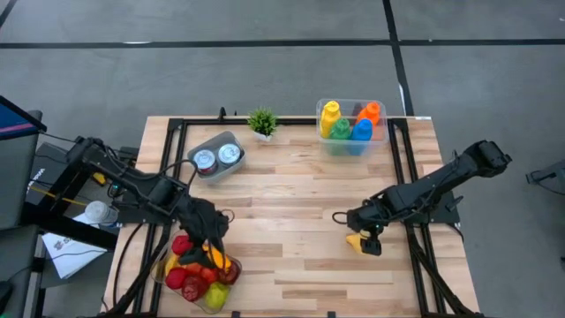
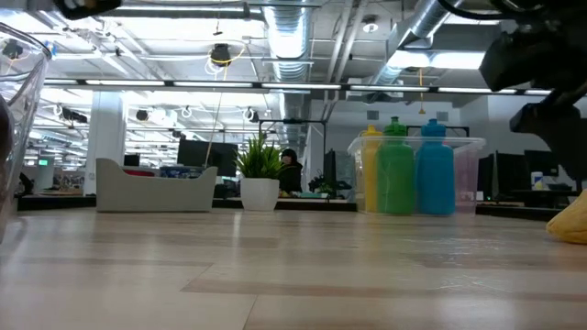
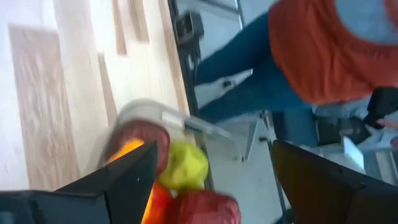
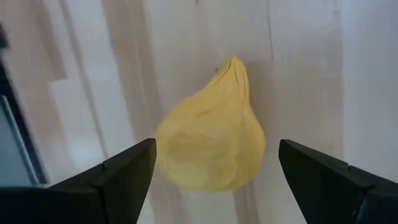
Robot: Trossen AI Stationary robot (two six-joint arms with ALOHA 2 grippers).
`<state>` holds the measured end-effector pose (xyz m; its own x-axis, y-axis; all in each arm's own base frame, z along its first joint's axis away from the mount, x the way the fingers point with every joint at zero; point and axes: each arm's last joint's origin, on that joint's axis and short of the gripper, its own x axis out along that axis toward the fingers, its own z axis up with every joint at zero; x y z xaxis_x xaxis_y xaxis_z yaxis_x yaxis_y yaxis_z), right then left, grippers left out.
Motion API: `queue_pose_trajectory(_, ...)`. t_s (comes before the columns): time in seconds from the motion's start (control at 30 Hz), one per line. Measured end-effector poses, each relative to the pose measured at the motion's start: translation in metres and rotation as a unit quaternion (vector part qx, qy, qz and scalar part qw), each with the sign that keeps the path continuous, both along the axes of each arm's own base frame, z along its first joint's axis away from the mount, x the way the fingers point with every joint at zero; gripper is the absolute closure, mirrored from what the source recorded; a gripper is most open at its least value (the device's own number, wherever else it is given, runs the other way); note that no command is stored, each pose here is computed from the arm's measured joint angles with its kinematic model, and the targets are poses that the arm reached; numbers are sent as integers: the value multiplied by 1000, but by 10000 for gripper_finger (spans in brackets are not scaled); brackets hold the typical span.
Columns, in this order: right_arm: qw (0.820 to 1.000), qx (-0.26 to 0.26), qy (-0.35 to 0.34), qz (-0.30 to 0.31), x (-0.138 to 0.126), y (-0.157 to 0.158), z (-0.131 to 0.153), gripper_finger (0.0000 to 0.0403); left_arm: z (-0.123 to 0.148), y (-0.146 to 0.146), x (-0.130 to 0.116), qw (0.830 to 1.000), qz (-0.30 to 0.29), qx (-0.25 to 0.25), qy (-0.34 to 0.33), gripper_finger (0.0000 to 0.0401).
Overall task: Pick & Place Food Item
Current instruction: Put the yellow pear into the bottom transparent bin
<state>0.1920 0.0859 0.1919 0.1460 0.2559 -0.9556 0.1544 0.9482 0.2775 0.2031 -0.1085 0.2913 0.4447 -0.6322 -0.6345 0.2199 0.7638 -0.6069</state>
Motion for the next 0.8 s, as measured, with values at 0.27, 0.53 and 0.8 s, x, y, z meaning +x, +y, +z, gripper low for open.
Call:
queue_pose_trajectory(0.27,999,-12,36,34,17,11,-29,71,4,18,14,996,72,20,-46,93)
queue_pose_trajectory(0.53,997,-25,70,20,21,14,-45,94,6,35,22,986,133,63,-83,93)
queue_pose_trajectory(0.8,999,-24,39,-5,14,9,-29,164,8,52,30,968,206,93,-110,93)
